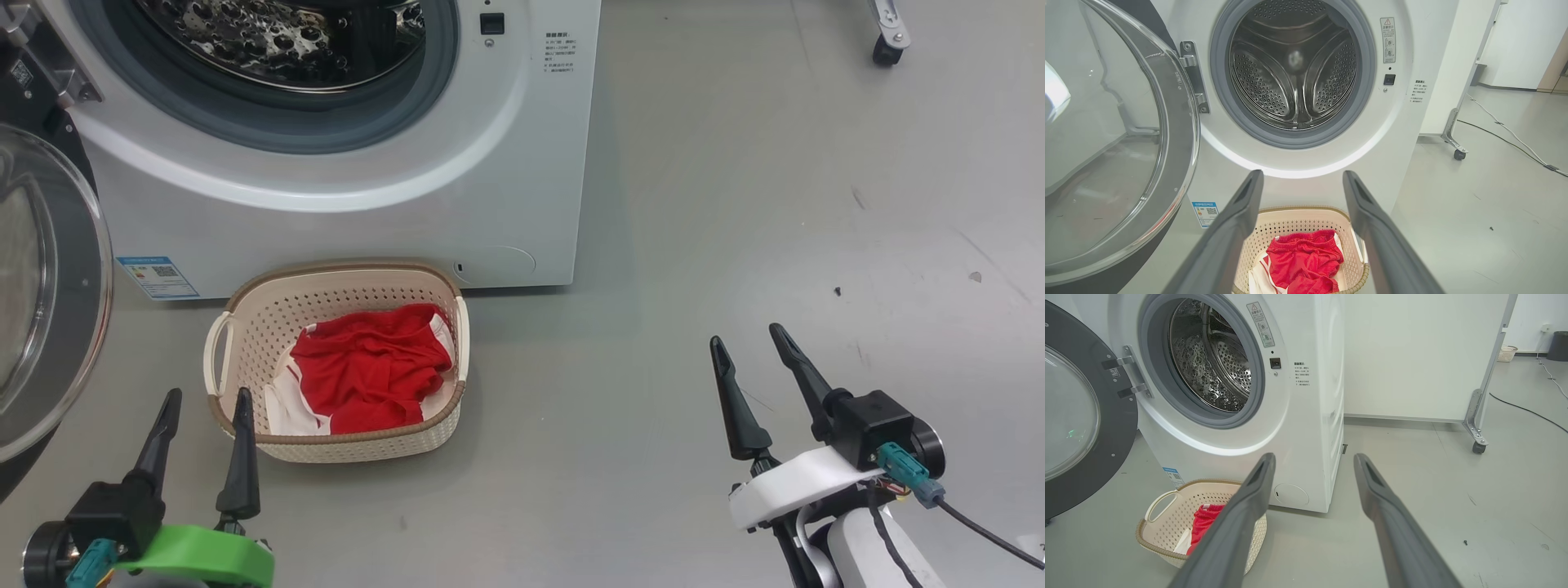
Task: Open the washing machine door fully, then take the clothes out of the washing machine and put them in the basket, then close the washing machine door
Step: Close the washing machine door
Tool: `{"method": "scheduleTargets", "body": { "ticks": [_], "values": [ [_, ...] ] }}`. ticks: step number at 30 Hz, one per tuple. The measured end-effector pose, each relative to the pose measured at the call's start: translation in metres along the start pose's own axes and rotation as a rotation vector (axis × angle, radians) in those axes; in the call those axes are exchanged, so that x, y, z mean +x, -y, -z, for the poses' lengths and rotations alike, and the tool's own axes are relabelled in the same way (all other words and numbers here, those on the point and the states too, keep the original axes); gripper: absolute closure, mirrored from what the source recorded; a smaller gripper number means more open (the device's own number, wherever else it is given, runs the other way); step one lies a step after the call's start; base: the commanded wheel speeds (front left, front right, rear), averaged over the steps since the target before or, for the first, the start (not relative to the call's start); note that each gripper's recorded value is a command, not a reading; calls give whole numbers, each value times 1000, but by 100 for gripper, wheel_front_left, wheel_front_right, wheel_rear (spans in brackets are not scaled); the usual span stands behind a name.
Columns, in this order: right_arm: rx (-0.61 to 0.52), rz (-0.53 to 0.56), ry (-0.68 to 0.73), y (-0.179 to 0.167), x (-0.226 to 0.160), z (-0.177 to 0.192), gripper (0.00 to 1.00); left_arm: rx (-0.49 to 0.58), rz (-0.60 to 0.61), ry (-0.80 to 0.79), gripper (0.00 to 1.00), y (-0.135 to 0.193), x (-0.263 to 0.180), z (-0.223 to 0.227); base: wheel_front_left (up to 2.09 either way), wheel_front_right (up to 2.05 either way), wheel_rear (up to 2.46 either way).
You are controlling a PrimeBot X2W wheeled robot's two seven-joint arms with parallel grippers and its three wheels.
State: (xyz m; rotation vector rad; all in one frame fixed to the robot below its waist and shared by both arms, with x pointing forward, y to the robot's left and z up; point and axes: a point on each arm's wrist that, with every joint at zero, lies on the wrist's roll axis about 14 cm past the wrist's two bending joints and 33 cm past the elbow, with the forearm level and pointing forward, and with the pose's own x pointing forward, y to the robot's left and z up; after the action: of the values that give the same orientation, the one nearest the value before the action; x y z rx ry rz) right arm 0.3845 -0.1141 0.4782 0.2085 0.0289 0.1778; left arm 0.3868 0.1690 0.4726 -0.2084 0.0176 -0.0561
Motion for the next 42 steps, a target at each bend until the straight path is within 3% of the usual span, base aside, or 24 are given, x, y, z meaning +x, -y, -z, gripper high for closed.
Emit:
{"method": "scheduleTargets", "body": {
  "ticks": [17,42],
  "values": [
    [8,-75,-18,-25,16,8,0,12,-79,-2,0,-24,-18,-1,0,0,0],
    [29,-398,-89,-125,37,35,0,39,-361,40,0,-98,-87,-20,0,0,0]
  ]
}}
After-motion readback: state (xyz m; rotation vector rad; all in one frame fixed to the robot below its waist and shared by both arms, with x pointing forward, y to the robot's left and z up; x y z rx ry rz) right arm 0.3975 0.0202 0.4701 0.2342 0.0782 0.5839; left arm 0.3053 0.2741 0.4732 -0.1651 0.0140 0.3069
